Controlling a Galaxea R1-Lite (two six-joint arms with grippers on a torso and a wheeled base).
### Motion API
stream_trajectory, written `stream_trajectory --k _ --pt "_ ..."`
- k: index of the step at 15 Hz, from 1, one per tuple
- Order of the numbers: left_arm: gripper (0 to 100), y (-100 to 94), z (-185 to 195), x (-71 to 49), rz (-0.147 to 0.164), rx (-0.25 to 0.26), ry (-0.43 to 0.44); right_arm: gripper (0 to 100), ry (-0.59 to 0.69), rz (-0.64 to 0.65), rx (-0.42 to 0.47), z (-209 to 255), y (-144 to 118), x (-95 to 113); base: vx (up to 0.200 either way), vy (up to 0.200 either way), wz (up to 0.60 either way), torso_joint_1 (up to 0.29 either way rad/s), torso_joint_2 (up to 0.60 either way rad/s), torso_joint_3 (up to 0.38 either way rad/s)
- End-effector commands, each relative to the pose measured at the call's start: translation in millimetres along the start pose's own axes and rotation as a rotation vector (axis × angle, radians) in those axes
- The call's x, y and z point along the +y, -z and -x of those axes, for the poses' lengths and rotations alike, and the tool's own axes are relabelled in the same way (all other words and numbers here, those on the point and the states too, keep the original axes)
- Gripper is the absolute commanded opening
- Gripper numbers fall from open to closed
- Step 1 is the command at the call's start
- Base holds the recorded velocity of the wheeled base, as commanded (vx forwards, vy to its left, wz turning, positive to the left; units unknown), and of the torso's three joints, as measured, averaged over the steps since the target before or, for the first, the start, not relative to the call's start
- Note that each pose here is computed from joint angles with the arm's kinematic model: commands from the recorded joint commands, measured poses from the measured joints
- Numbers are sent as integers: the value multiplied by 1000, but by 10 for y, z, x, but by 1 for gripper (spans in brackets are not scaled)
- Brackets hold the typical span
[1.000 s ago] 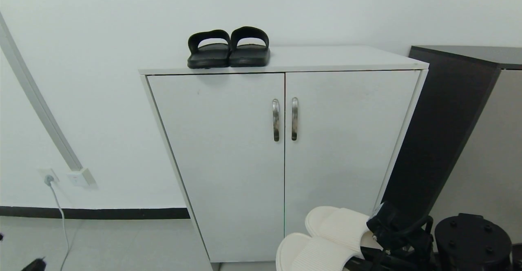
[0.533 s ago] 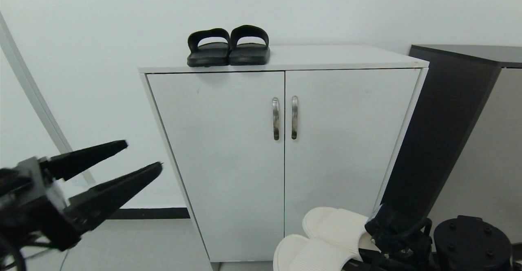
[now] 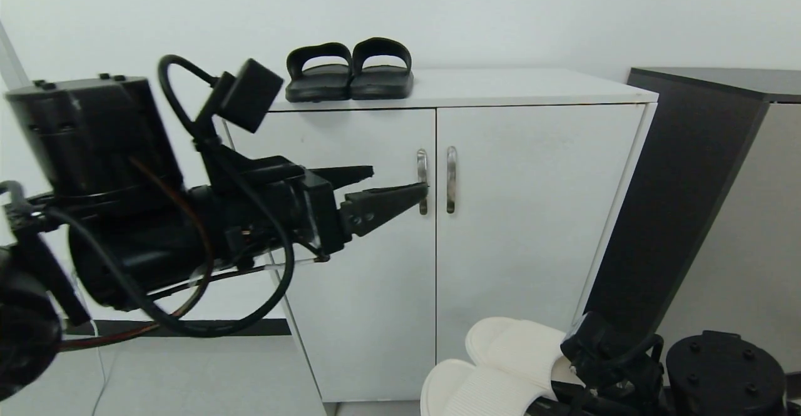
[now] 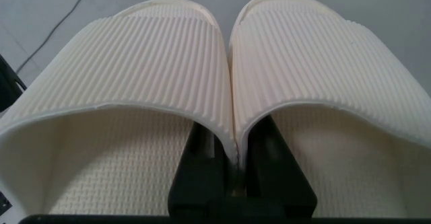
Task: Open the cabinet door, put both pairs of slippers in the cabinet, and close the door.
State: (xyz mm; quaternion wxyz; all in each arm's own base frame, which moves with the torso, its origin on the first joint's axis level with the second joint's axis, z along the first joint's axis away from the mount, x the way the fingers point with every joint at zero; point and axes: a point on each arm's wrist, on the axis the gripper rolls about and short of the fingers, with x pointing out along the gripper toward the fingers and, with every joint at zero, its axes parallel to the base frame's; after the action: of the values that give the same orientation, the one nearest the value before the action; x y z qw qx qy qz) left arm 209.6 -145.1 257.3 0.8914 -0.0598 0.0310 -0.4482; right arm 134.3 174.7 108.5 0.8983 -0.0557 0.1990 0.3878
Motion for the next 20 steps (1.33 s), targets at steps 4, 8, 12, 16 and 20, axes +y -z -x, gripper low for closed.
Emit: stream_trajectory --k 4,8,12,16,20 --pt "100 168 -567 77 90 65 162 0 -6 1 4 -1 8 2 0 0 0 0 0 0" --pt "100 176 -872 110 191 74 217 0 -9 2 24 -34 41 2 0 0 0 0 0 0" --pt "100 152 -993 143 214 74 253 0 -11 4 30 -40 54 9 0 0 0 0 0 0" --pt "100 209 -1059 210 218 68 147 0 -9 3 30 -40 53 5 0 0 0 0 0 0" --pt "100 160 -1079 237 218 47 26 0 -8 3 30 -40 53 5 0 0 0 0 0 0"
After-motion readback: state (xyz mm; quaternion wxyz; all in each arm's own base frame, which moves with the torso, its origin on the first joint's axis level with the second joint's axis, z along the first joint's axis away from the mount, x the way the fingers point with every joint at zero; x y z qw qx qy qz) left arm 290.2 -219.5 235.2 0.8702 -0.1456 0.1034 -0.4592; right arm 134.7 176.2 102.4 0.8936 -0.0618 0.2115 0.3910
